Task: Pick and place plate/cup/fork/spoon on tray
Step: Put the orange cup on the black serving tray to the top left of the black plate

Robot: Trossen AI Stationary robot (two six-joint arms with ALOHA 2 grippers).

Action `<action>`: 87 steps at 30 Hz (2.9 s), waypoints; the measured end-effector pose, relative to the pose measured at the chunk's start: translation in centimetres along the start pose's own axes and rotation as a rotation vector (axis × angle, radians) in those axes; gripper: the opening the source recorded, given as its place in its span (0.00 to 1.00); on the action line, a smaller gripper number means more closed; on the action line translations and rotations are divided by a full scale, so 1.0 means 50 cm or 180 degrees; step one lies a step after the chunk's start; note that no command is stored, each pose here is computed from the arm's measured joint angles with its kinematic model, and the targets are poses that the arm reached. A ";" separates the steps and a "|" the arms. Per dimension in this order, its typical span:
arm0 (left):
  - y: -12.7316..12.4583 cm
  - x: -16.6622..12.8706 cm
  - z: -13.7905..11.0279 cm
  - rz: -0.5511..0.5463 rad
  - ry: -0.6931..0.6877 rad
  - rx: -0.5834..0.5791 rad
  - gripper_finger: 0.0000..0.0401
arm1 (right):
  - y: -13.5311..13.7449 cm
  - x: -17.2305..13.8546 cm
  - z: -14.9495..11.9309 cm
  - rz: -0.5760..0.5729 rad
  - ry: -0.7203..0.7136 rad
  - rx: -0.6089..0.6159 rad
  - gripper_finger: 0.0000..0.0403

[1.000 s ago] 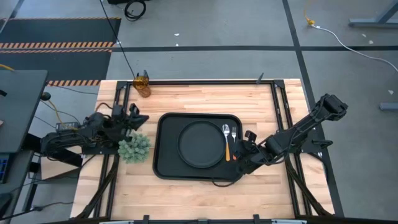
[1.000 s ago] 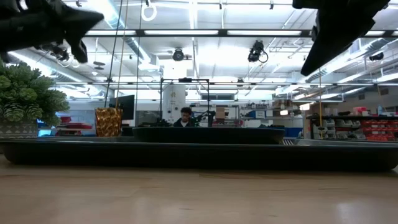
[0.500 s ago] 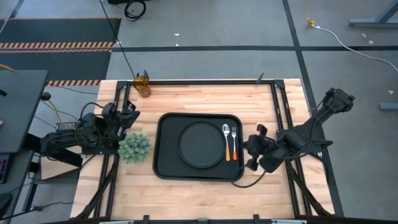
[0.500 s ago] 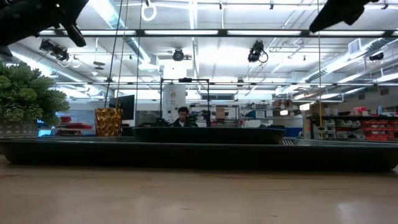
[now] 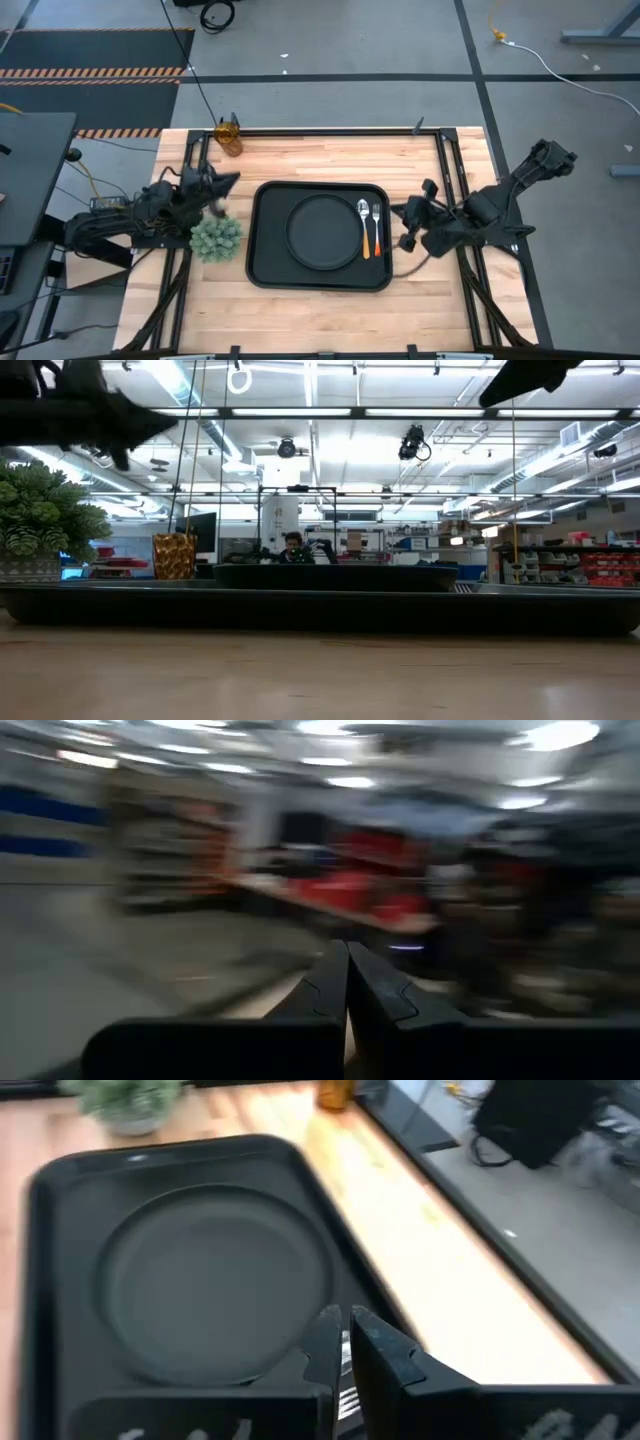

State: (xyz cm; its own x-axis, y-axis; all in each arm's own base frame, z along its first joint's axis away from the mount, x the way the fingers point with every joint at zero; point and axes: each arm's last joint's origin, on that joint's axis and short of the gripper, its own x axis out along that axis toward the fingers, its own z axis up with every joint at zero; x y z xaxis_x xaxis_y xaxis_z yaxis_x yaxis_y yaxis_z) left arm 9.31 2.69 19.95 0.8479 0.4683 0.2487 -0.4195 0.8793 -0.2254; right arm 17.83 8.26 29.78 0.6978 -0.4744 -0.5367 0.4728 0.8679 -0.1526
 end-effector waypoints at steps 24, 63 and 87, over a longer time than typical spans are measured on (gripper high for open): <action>0.173 0.227 0.107 0.2571 0.2450 0.0173 0.13 | -0.046 0.046 0.028 -0.0344 0.0100 -0.0091 0.08; 0.307 0.366 0.041 0.3163 0.3934 0.0014 0.50 | -0.041 0.088 -0.062 -0.0264 0.0573 -0.0008 0.08; 0.249 0.389 -0.065 0.2560 0.4858 0.0382 0.14 | -0.039 0.088 -0.065 -0.0153 0.0675 -0.0018 0.08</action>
State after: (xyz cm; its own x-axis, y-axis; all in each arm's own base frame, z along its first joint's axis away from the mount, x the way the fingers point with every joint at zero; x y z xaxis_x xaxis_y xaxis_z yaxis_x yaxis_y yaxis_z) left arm 21.59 22.48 18.94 -0.0810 0.3224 -0.9431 -0.8177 0.5196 0.2478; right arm 18.22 4.97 25.03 0.5452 -0.4742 -0.6912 0.4993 0.8461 -0.1866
